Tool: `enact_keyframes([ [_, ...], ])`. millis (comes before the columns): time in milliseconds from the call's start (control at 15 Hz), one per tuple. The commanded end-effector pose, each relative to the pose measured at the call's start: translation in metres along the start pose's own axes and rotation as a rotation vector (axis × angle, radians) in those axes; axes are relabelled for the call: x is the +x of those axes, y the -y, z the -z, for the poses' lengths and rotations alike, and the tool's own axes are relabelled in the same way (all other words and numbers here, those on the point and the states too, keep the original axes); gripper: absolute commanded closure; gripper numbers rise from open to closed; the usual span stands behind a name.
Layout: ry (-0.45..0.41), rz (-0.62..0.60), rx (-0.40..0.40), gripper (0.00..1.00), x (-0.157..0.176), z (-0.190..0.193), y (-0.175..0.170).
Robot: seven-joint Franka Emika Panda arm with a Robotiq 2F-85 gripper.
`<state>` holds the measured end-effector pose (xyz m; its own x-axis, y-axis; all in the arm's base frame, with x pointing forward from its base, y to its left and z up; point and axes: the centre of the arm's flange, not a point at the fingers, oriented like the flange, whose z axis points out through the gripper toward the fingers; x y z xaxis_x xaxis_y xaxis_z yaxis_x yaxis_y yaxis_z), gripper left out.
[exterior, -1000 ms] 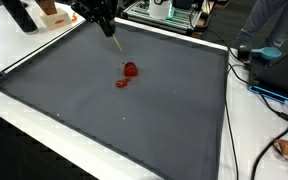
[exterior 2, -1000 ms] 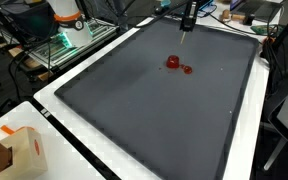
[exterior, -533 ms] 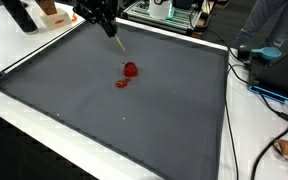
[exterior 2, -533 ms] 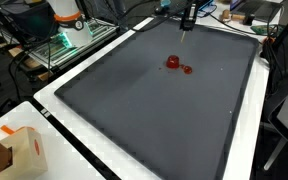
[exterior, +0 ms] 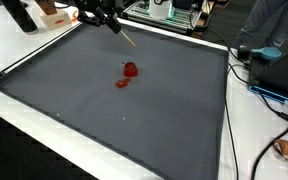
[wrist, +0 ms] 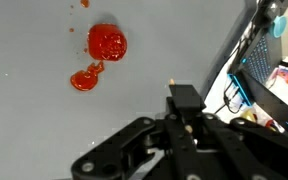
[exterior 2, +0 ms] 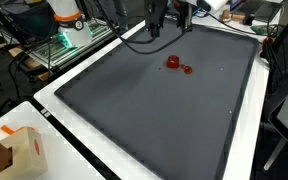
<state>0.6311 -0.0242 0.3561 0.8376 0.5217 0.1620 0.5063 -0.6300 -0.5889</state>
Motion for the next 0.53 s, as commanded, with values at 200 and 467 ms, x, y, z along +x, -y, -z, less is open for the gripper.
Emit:
enact_keyframes([
  [200,-0.105,0.059,0.218,0.97,-0.013,-0.021,-0.029],
  [467,-0.136,0.041,0.253,0.97,-0.018,-0.04,-0.046],
])
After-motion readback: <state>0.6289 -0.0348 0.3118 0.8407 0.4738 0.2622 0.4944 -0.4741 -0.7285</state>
